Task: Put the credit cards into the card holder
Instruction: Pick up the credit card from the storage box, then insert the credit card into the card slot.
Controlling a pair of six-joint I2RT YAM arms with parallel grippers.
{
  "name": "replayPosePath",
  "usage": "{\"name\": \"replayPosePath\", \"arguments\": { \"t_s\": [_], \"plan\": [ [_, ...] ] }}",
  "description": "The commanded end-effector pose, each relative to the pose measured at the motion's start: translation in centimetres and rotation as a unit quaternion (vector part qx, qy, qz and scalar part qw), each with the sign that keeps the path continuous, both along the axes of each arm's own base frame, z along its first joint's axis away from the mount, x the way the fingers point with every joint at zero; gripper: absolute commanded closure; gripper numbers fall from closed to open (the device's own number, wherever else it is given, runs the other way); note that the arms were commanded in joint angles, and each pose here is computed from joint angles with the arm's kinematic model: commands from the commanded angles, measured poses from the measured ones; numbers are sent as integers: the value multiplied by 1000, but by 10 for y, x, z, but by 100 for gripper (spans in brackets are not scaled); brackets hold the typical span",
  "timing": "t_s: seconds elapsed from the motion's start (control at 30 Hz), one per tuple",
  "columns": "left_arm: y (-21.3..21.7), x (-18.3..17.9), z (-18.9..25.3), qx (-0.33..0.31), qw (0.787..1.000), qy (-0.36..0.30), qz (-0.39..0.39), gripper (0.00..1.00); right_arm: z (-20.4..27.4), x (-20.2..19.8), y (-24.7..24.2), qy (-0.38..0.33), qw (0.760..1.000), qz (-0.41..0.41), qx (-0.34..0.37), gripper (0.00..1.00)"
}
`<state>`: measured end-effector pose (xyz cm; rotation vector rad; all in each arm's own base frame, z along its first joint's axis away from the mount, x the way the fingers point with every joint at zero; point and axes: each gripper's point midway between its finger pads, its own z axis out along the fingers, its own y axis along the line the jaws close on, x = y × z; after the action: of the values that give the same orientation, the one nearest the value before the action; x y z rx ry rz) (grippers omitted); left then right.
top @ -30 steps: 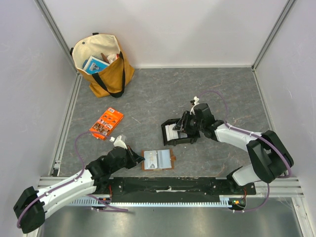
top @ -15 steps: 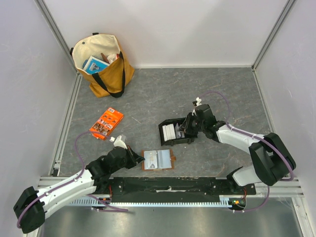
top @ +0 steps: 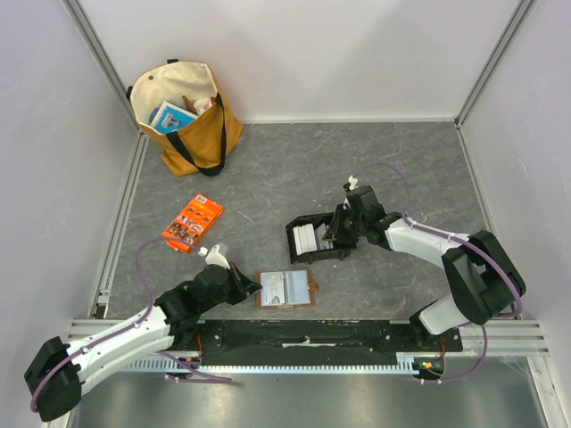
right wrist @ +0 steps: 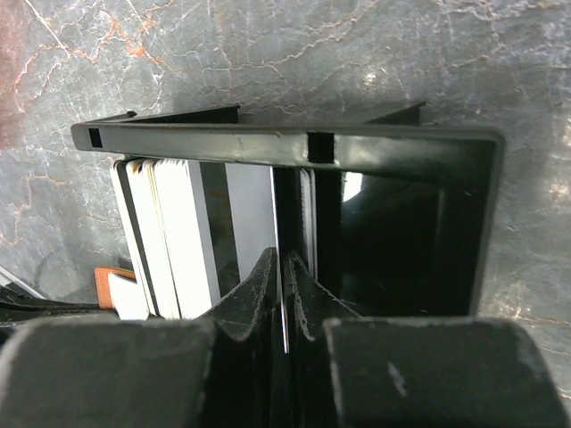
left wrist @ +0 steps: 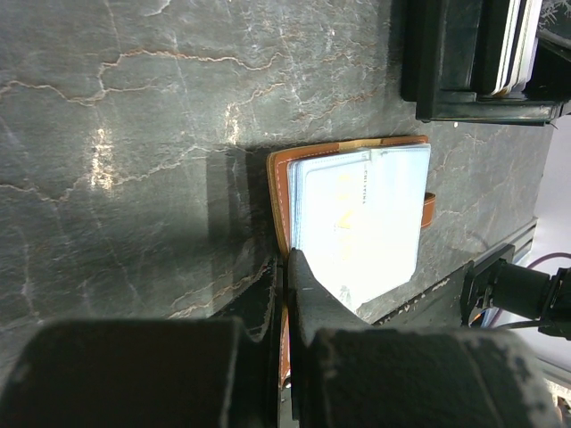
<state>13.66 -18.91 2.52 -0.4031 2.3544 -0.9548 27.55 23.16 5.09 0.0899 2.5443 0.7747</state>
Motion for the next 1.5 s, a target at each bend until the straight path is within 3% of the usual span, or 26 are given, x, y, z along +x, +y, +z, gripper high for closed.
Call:
{"name": "replayPosePath", "arguments": {
  "t_s": [0.0,0.07,0.2,0.4,0.57,0.93,1.23,1.47],
  "plan": [
    [-1,2,0,-2,1000,-11,-5,98,7,10,9,-16,1000,18,-12,86],
    [-2,2,0,-3,1000,-12,-7,98,7,11,11,-16,1000,22,-14,86],
    [-2,1,1,-3,1000,-12,-7,98,18,17,11,-41,999,12,-16,100],
    [-2,2,3,-4,1000,-13,-5,98,71,22,-10,-114,993,-25,-25,100],
    [-4,3,9,-13,1000,-21,-8,98,87,12,-15,-125,992,-28,-11,100],
    [-11,2,22,-37,999,-31,-21,98,114,-29,14,-99,986,-14,137,100],
    [-17,-1,32,-67,997,-30,-24,98,101,-83,62,-153,983,-68,71,100],
    [-19,0,41,-90,995,-30,-14,98,90,-119,119,-190,979,-63,31,100]
  ]
}}
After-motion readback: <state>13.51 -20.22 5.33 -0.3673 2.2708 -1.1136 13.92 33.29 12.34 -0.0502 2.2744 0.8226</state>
